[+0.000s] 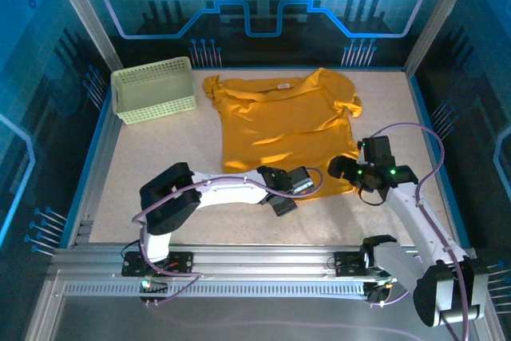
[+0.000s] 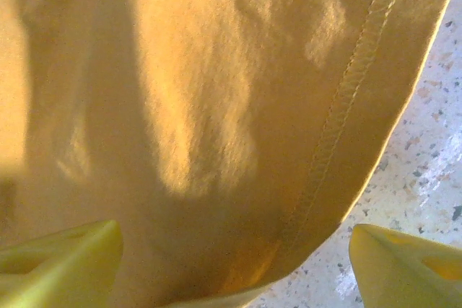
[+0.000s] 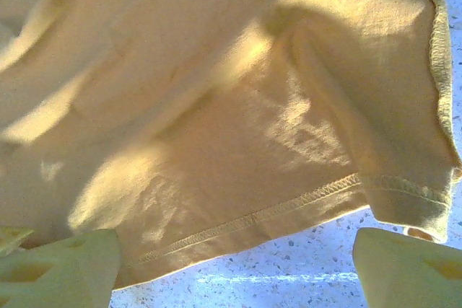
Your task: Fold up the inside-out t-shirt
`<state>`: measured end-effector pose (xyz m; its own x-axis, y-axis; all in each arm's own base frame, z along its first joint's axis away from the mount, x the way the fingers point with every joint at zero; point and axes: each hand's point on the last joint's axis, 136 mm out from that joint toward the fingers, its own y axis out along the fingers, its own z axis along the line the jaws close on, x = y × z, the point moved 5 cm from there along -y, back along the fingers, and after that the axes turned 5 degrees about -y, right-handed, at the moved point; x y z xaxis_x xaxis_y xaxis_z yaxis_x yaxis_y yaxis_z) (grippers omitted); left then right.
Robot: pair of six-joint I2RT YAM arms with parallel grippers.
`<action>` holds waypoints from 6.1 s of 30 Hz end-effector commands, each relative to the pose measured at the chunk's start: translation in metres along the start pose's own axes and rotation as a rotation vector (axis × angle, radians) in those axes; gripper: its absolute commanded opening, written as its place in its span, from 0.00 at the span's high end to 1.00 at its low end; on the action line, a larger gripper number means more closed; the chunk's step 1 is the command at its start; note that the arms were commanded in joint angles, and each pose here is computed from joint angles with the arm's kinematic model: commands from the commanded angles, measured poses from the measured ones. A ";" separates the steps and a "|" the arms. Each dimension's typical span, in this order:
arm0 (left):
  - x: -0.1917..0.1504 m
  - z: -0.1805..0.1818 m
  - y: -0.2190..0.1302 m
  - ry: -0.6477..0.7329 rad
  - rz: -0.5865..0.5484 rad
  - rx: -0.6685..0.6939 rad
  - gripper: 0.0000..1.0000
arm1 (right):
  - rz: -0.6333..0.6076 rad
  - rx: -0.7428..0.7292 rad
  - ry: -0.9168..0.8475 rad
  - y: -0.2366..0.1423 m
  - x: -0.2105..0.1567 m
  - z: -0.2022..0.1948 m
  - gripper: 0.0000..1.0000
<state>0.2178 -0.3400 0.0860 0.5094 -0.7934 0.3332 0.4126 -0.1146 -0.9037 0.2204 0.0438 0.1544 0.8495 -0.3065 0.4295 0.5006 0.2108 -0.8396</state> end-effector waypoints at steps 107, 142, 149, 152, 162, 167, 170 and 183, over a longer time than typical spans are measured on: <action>0.069 0.088 -0.122 -0.571 -0.447 -0.445 1.00 | -0.363 0.454 -0.541 0.051 -0.091 0.143 0.23; 0.078 0.098 -0.190 -0.555 -0.564 -0.558 1.00 | -0.621 0.088 -0.427 0.143 0.024 0.154 0.20; 0.093 0.098 -0.203 -0.585 -0.592 -0.624 1.00 | -0.698 -0.056 -0.369 0.143 0.037 0.156 0.20; 0.103 0.101 -0.204 -0.618 -0.590 -0.623 1.00 | -0.705 -0.115 -0.310 0.143 0.034 0.152 0.20; 0.126 0.091 -0.212 -0.641 -0.588 -0.676 1.00 | -0.637 -0.213 -0.197 0.147 0.032 0.162 0.18; 0.128 0.075 -0.235 -0.606 -0.626 -0.692 1.00 | -0.569 -0.204 -0.128 0.152 0.046 0.162 0.18; 0.120 0.080 -0.248 -0.608 -0.671 -0.665 1.00 | -0.544 -0.109 -0.052 0.151 0.053 0.151 0.18; 0.097 0.101 -0.278 -0.570 -0.773 -0.544 1.00 | -0.491 -0.098 -0.091 0.145 0.047 0.120 0.18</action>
<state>0.2336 -0.3318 0.3844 0.6330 -0.0181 0.7739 0.4406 -0.8136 -0.3794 0.3523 0.1760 0.0871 0.5427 -0.2331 0.8069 0.8247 -0.0342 -0.5645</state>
